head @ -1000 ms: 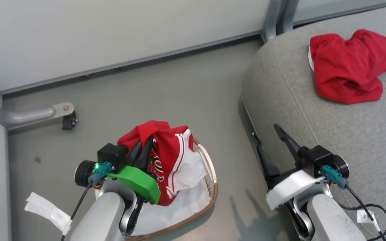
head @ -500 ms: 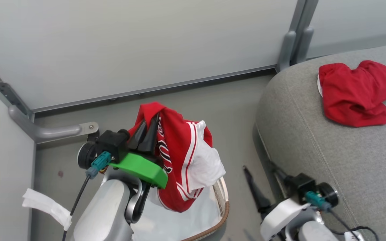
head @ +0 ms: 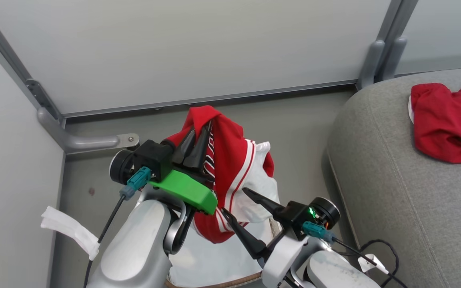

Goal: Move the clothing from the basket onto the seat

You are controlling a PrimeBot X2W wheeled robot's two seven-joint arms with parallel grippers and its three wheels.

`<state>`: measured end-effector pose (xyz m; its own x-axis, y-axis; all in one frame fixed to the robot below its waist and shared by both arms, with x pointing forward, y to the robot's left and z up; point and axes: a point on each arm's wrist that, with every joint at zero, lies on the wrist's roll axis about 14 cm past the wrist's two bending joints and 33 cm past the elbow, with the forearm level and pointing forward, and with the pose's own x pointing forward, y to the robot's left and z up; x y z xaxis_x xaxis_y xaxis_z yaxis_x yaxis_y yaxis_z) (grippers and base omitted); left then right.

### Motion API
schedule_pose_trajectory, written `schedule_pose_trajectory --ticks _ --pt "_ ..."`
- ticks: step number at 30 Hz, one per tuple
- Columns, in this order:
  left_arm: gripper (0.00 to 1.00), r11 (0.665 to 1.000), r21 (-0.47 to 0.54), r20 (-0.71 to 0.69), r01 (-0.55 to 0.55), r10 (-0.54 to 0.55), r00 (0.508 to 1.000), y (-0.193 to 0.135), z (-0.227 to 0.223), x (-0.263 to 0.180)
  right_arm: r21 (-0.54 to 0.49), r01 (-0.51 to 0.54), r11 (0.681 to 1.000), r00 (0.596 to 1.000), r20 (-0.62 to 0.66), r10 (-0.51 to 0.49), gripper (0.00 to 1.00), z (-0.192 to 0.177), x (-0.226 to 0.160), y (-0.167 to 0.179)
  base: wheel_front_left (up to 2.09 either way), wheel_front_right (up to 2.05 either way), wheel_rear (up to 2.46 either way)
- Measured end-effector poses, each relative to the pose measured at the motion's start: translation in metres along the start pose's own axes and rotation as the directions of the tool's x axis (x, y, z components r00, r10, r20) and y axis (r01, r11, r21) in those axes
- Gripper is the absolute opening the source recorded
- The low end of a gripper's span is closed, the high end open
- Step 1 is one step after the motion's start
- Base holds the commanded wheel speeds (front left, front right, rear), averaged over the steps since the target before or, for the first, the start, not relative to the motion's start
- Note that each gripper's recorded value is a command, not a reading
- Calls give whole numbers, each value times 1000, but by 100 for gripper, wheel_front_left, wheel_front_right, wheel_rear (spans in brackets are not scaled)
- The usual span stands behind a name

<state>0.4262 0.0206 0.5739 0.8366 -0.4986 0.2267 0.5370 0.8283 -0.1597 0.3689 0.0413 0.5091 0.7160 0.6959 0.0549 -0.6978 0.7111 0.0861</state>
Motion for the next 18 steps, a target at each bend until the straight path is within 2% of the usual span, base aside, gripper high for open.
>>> schedule_pose_trajectory --ticks 8,18 --pt "0 1000 -11 1 0 0 1000 1 2 -1 -2 -71 998 997 -34 70 100 -8 15 13 0 0 0" --pt "0 997 -28 8 70 -70 997 -20 6 2 -26 -122 992 989 -82 119 100 -19 31 16 0 0 0"
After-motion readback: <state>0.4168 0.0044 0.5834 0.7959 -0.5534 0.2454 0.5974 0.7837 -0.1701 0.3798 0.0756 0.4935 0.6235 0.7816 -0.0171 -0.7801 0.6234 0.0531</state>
